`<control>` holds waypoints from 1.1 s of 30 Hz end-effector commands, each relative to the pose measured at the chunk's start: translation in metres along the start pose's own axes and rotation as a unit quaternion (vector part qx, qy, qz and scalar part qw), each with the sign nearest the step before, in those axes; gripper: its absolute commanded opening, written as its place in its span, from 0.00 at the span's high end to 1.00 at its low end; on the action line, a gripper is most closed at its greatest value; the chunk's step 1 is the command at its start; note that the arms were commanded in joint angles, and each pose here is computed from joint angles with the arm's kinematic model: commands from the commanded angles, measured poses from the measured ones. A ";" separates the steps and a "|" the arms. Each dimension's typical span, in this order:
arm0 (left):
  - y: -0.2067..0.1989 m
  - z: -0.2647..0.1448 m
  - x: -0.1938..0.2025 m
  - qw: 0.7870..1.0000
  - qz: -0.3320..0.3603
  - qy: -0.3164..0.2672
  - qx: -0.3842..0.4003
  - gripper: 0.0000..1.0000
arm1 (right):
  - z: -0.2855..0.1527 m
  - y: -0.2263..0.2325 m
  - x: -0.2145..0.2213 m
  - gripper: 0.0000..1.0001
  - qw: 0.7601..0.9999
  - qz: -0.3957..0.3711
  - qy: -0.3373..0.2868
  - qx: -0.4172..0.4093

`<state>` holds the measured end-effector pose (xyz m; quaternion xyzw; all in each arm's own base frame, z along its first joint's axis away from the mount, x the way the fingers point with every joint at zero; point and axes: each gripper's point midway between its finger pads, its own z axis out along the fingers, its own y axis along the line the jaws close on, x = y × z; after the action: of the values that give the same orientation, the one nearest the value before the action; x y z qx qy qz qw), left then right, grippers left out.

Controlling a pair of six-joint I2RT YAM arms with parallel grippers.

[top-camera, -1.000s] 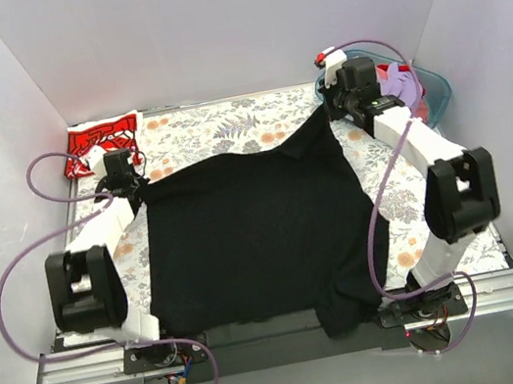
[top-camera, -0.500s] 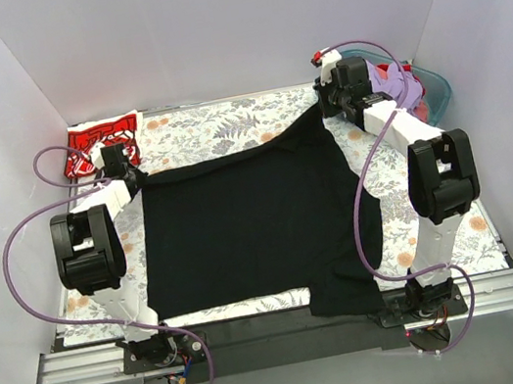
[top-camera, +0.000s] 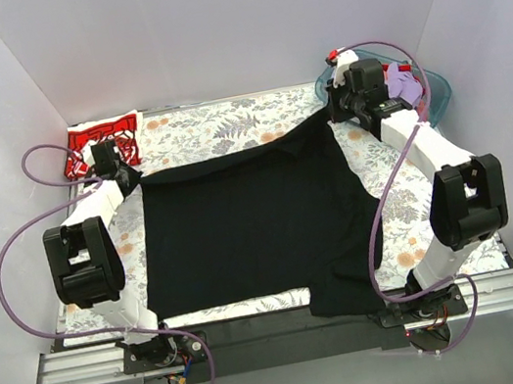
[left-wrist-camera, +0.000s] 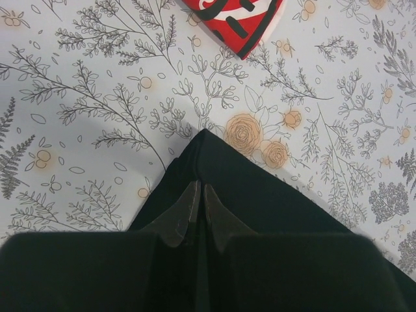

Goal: Fold and stack the t-shirts
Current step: Fold the tshirt

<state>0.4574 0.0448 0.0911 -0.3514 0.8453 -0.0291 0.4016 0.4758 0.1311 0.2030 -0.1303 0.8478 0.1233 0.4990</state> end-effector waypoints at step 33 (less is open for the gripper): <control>0.031 -0.065 0.007 0.999 -0.010 0.018 -0.035 1.00 | -0.100 0.042 0.102 0.99 0.975 0.156 0.157 -0.027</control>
<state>0.3893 0.0391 0.0967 -0.3709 0.8608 -0.0213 0.3479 0.3406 0.1248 0.1471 -0.0309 0.9256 0.1874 0.3276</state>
